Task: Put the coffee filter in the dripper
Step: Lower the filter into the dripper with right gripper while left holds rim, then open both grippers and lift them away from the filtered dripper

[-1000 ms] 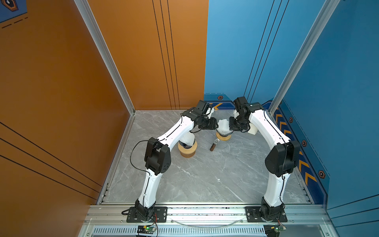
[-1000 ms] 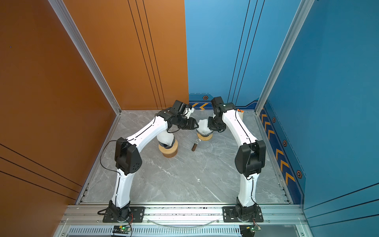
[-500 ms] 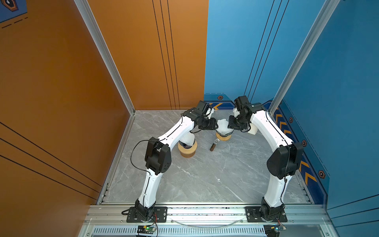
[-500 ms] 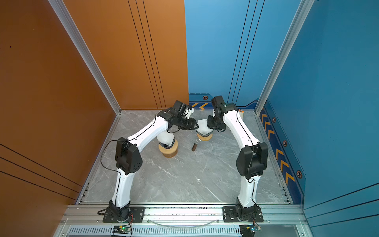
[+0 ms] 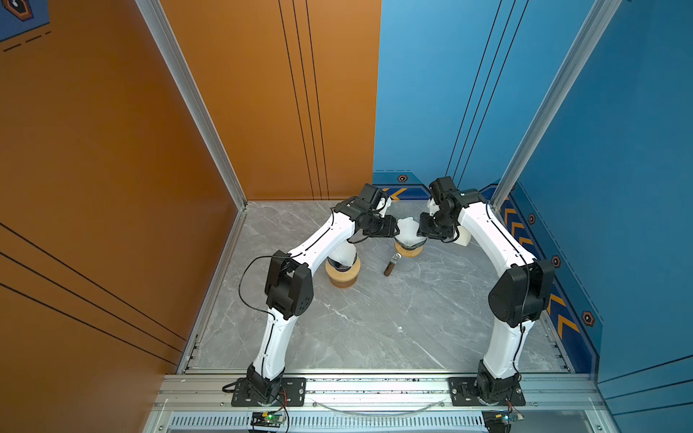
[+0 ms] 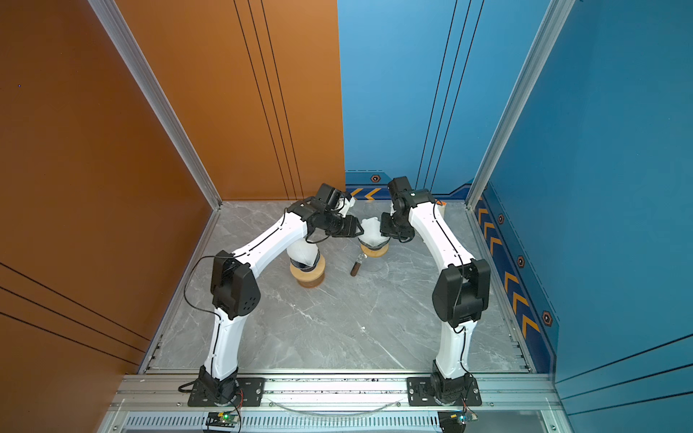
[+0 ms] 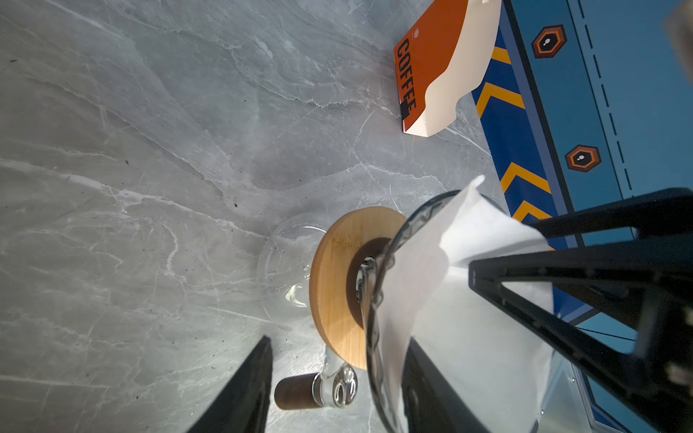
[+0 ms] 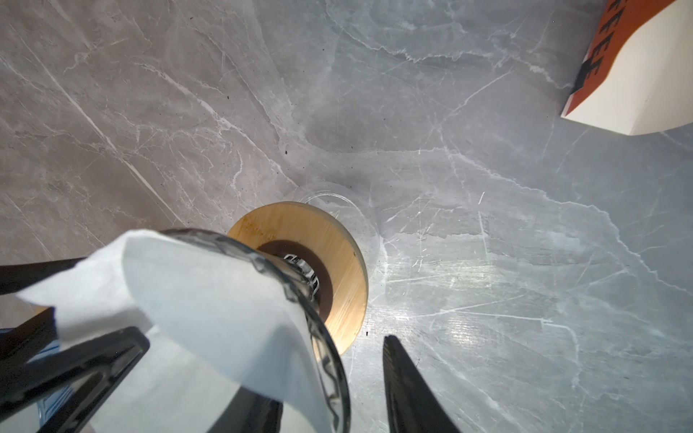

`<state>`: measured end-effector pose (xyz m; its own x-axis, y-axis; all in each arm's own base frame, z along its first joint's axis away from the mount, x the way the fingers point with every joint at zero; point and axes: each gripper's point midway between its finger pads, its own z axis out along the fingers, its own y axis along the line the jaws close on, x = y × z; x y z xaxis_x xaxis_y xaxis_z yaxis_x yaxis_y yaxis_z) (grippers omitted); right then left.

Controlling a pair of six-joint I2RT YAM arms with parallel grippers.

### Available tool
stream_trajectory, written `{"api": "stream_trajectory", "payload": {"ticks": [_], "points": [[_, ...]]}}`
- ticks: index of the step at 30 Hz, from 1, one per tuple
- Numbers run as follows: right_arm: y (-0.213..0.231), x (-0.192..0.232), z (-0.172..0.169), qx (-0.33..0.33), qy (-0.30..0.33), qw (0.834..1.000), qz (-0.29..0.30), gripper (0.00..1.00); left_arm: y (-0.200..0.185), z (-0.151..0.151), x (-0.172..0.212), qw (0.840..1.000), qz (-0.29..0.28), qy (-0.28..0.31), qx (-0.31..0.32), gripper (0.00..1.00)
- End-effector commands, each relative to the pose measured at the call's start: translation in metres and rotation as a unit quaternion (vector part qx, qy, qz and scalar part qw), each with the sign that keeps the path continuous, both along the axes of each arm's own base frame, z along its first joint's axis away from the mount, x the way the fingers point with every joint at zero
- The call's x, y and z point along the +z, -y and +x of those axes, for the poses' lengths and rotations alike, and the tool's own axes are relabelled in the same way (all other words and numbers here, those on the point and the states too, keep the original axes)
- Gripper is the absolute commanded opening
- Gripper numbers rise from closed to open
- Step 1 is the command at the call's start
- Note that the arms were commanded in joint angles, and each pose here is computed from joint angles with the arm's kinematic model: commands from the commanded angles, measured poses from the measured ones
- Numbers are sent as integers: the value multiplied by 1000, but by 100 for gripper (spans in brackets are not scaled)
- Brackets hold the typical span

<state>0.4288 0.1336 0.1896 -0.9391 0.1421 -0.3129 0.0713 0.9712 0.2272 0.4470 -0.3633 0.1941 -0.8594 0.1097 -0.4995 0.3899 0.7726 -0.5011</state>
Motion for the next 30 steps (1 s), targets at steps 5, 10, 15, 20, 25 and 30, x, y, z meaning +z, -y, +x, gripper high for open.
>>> {"api": "stream_trajectory", "payload": {"ticks": [5,10,15,20,25,30], "points": [[0,47,-1,-4,62,998,15,52,-10,-7,52,999,-14,42,7,64],[0,67,-3,-5,96,995,26,56,-14,-11,70,998,-18,61,9,70],[9,90,-7,-7,156,988,14,63,-24,-19,97,995,-16,95,15,78],[24,108,-16,-7,224,975,-8,72,-49,-34,124,989,9,143,30,85],[47,119,-30,-27,281,958,-42,89,-86,-52,148,976,51,201,67,95],[73,127,-47,-55,319,944,-56,100,-131,-78,162,959,60,250,118,98]]}}
